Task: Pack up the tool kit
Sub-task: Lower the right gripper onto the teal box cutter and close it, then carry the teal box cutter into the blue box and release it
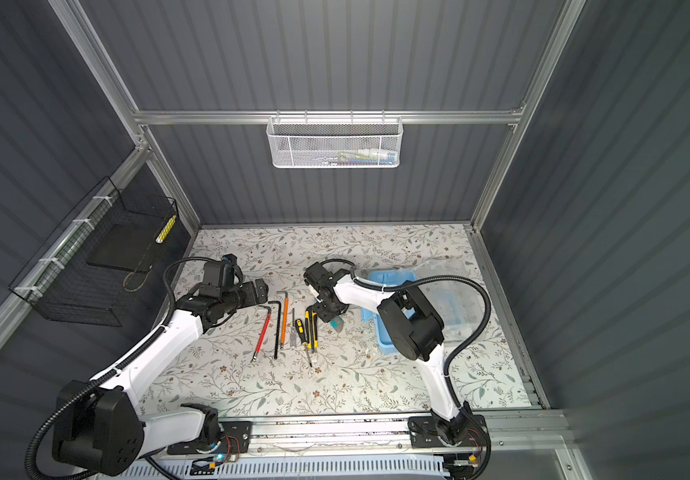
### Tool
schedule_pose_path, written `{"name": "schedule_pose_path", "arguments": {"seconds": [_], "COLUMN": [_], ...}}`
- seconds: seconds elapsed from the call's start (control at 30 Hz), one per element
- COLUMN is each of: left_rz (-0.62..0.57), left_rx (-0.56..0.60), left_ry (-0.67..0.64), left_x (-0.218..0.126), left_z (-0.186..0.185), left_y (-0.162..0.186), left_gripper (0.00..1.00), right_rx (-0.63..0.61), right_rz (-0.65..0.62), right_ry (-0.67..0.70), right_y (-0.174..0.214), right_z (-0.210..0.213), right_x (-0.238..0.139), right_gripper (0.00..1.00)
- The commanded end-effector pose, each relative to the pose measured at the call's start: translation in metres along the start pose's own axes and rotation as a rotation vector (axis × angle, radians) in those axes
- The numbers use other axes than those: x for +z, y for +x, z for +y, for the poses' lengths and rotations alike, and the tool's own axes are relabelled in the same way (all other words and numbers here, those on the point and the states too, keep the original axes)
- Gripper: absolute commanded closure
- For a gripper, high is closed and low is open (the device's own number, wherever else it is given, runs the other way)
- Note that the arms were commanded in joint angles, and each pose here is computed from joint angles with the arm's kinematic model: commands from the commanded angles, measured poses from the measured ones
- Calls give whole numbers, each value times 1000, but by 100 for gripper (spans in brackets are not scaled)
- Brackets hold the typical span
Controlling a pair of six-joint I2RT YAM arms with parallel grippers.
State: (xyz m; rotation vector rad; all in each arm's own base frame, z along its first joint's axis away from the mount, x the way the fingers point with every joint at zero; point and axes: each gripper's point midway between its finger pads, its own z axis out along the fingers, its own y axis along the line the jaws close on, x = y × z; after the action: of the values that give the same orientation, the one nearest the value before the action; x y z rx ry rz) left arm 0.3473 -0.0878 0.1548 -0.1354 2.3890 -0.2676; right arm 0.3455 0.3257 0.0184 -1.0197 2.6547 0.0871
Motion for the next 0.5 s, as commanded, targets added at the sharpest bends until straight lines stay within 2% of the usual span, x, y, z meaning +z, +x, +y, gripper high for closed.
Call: {"name": "schedule_pose_path", "arguments": {"seconds": [0.0, 0.2, 0.3, 0.47], "left_rz": [-15, -12, -7, 0], "left_rx": [22, 16, 16, 16], "left_ry": [-6, 1, 5, 10], "left_x": [-3, 0, 2, 6], "left_z": [1, -1, -2, -4], "left_y": [-7, -8, -8, -7], "left_gripper": [1, 0, 1, 1], "right_rx": [53, 140, 193, 323], "right_rz": [-16, -128, -174, -198], "right_ry": [43, 82, 92, 184], "right_y": [1, -17, -20, 10], "right_z": [-8, -27, -41, -94], "right_x": [-16, -59, -89, -143], "right_gripper": [67, 78, 79, 80]}}
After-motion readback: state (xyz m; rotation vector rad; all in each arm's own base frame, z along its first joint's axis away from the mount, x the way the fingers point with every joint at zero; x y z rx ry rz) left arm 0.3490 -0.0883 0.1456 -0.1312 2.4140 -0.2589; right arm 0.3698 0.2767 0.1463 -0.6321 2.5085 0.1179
